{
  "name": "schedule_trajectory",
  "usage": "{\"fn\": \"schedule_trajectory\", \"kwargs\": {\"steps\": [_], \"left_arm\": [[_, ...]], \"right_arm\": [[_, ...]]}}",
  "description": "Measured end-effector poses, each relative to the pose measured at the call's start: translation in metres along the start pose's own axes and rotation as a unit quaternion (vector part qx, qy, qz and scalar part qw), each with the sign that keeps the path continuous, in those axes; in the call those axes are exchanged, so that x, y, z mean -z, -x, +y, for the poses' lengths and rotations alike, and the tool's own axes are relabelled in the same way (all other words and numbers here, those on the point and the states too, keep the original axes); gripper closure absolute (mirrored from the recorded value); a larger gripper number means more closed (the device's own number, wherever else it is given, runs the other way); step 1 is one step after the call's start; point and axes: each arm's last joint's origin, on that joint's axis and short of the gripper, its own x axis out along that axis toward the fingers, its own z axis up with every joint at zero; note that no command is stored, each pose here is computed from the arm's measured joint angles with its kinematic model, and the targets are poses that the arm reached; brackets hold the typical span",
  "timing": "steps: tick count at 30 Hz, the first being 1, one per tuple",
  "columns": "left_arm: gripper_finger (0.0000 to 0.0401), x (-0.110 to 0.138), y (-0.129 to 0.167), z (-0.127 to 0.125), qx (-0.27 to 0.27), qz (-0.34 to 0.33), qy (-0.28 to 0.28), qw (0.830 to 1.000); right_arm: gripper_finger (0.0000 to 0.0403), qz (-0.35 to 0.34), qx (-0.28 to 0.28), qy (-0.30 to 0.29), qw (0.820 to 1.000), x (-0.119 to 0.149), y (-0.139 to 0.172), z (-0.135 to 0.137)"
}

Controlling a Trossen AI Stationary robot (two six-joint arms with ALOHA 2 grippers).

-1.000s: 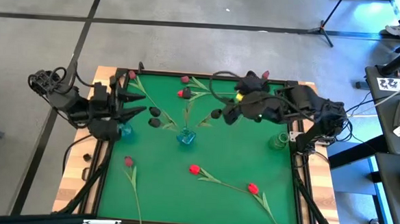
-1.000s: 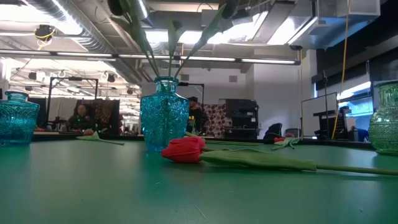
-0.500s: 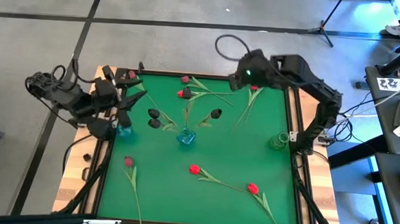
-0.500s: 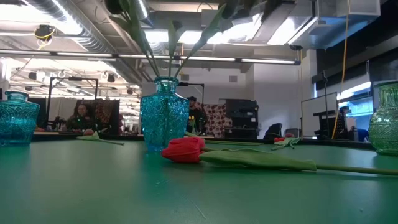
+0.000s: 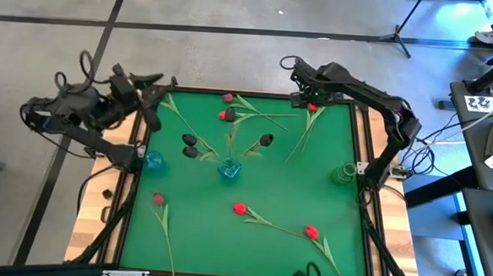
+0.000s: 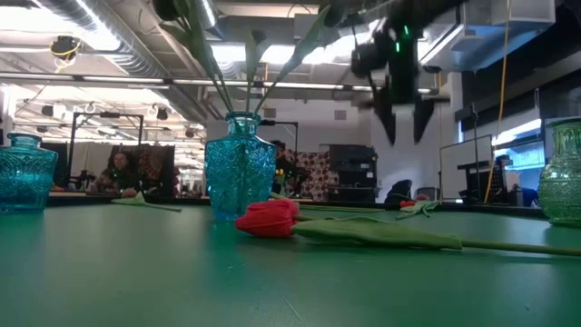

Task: Sort flowers into vase by color
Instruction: Put the top right red tulip into the green vase

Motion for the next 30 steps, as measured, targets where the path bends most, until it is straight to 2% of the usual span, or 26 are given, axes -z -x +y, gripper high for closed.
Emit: {"fn": "schedule_trajectory", "kwargs": {"steps": [6,10,15,19,24,27,30], "left_arm": [[0.0238,-0.001,-0.002,0.017,-0.027,-0.008,0.031,0.999],[0.0238,-0.003,-0.008,0.023,-0.045,-0.019,0.047,0.998],[0.0238,-0.004,-0.023,0.026,-0.075,-0.025,0.04,0.996],[0.0238,-0.003,-0.034,0.028,-0.102,-0.018,0.034,0.994],[0.0238,0.0,-0.045,0.03,-0.125,-0.004,0.012,0.992],[0.0238,0.001,-0.047,0.033,-0.136,-0.001,0.005,0.991],[0.0238,0.001,-0.048,0.035,-0.133,-0.003,0.005,0.991]], "right_arm": [[0.0146,0.024,-0.045,-0.07,0.996,-0.011,-0.084,-0.027],[0.0146,0.029,-0.051,-0.071,0.996,-0.016,-0.117,-0.037],[0.0149,0.011,-0.069,-0.06,0.996,-0.022,-0.129,-0.029],[0.0175,0.016,-0.054,-0.071,0.996,-0.02,-0.133,-0.028],[0.0236,0.022,-0.038,-0.073,0.996,-0.018,-0.134,-0.03],[0.0281,0.027,-0.034,-0.093,0.995,-0.017,-0.134,-0.03],[0.0325,0.029,-0.033,-0.097,0.994,-0.017,-0.134,-0.03]]}}
